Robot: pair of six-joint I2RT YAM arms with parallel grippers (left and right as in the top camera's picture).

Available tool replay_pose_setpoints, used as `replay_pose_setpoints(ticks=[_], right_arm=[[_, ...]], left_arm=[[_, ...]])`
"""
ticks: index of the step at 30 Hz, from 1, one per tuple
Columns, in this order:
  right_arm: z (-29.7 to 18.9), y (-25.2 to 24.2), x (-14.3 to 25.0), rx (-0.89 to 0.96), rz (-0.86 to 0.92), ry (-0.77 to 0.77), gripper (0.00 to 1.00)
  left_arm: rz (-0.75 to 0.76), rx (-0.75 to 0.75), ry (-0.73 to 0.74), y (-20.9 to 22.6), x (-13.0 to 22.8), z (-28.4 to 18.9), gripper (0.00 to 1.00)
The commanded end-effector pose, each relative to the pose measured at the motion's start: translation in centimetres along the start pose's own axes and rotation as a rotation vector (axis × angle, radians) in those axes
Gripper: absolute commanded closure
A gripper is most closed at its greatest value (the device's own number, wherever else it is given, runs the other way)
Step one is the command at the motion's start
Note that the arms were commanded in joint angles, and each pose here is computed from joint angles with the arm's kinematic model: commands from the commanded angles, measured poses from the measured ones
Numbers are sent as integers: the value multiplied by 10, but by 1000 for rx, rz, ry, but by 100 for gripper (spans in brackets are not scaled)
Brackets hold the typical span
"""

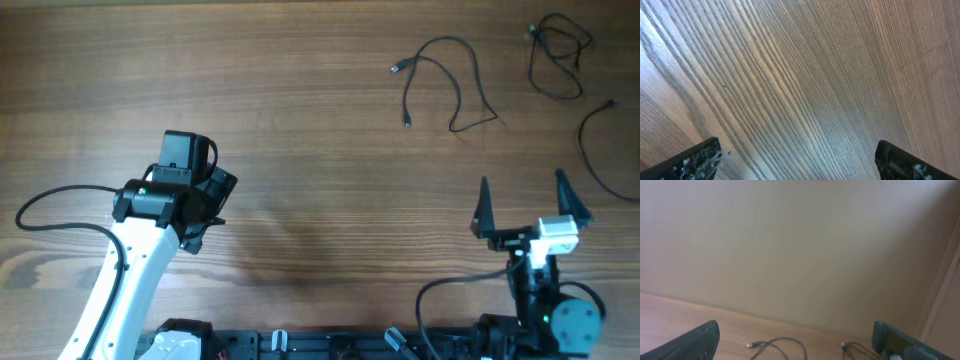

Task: Untangle cables

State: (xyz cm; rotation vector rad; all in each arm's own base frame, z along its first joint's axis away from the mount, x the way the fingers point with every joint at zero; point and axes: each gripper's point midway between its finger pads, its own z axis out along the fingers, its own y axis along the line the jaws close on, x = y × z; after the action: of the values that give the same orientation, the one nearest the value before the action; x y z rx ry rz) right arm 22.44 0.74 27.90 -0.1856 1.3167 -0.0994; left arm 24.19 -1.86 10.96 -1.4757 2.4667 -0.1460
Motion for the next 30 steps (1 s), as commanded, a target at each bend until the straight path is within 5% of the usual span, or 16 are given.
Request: replay_pose_setpoints(ticks=[1,18,30], right_arm=[[1,2,17,3,48,5,0],[-4,2,105,71,214,236,0],[-5,-1,108,102,263,245,0]], left_arm=[[-19,5,-25,1,-5,-3,0],[-19,5,-25,1,-5,-3,0],[-19,5,-25,1,-5,-3,0]])
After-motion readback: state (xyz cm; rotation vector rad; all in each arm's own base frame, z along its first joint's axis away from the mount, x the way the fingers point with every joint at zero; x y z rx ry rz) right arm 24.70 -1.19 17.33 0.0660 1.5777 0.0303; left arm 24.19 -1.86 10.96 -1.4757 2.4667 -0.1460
